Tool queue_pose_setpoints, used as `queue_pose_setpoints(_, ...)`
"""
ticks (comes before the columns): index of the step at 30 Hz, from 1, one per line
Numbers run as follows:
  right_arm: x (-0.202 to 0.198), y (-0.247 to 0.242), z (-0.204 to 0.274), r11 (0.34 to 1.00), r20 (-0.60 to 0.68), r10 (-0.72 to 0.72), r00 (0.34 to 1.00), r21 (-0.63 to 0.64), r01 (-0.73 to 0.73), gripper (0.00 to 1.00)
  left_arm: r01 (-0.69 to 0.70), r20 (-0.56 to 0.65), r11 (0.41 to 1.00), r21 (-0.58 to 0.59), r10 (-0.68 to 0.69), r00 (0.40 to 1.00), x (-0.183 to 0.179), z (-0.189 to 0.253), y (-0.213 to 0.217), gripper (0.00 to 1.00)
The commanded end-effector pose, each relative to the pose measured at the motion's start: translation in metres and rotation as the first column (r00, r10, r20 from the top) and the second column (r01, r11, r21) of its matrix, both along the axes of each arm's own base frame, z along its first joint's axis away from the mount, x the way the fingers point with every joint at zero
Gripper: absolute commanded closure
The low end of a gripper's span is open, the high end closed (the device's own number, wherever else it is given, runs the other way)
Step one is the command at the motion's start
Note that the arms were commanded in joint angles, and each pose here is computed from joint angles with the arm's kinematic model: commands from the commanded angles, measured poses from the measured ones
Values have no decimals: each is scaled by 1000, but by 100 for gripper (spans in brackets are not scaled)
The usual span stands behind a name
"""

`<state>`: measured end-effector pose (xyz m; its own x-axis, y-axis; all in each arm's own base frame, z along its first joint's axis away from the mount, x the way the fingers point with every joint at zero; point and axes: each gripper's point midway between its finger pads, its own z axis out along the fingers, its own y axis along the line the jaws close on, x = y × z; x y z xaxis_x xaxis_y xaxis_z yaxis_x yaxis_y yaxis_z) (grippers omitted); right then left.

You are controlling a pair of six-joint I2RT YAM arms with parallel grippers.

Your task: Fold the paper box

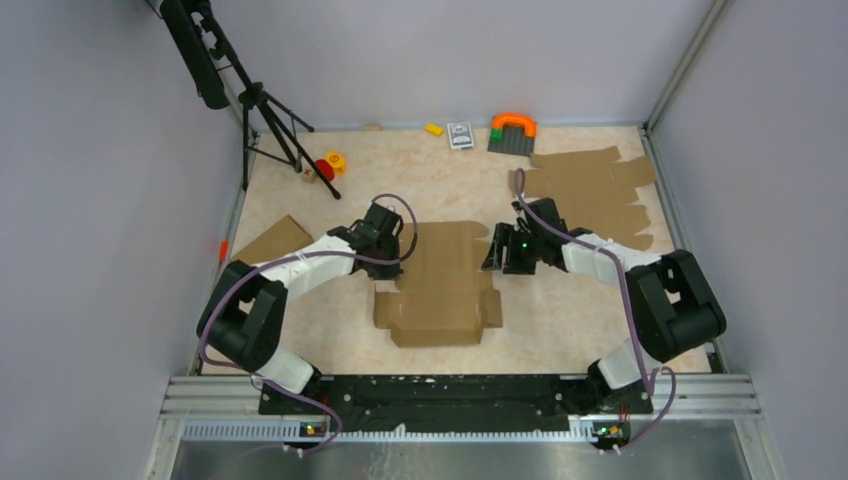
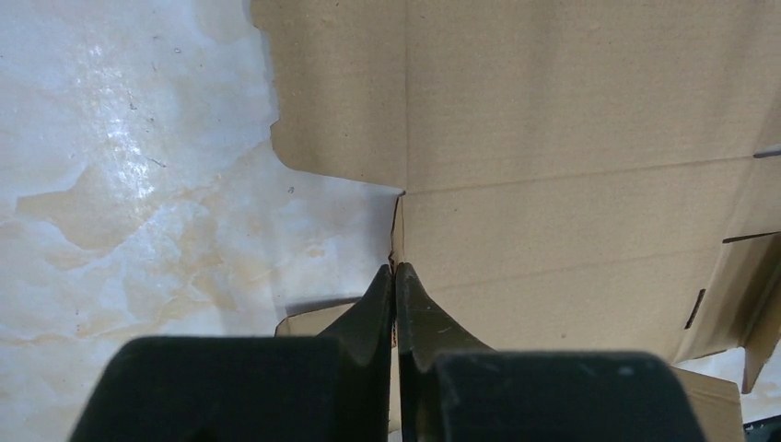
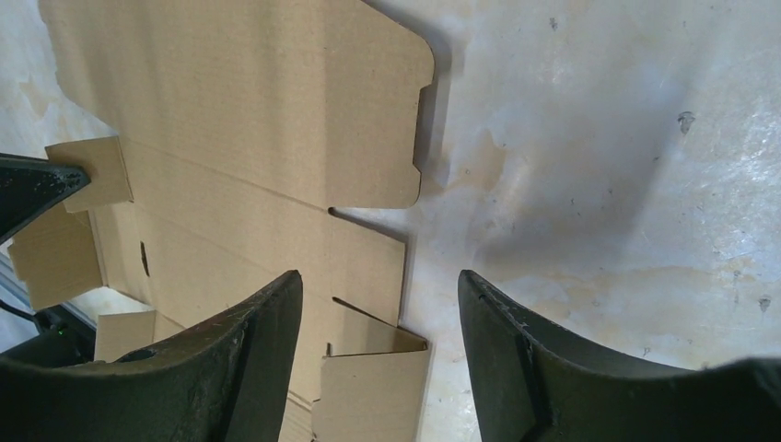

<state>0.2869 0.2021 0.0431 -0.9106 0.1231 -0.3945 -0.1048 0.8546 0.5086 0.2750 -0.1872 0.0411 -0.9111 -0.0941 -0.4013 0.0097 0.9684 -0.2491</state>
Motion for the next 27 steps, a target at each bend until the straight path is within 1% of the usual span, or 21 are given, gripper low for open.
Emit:
queue_pose_setpoints(1, 1, 3, -6, 1000, -10, 2, 1000, 24, -2, 38, -21, 46, 999, -30, 22, 999, 3, 16, 2, 100)
queue_pose_setpoints(4, -4, 4, -10, 999, -27, 3, 1000, 42, -2, 38, -15, 35, 995, -95, 18, 999, -2, 20, -5, 100)
queue_pose_setpoints(7, -9, 6, -15, 998, -39, 6, 999, 57, -4, 38, -18, 58, 991, -132, 26, 998, -3, 29, -7, 100)
queue_pose_setpoints(18, -20, 16, -18, 990, -69, 25, 997, 139, -16, 38, -19, 90, 984, -176, 35, 995, -7, 48, -8, 100)
queue_pose_setpoints(21, -24, 17, -18, 988, -86, 31, 996, 157, -17, 41, -17, 87, 984, -178, 33, 996, -8, 47, -8, 100)
queue_pose_setpoints(23, -21, 21, -13, 983, -67, 30, 997, 181, -18, 46, -15, 79, 985, -172, 29, 996, -9, 44, -8, 100)
queue_pose_setpoints(27, -19, 25, -1, 975, -39, 31, 999, 220, -22, 51, -16, 46, 990, -142, 23, 999, -11, 30, -5, 100)
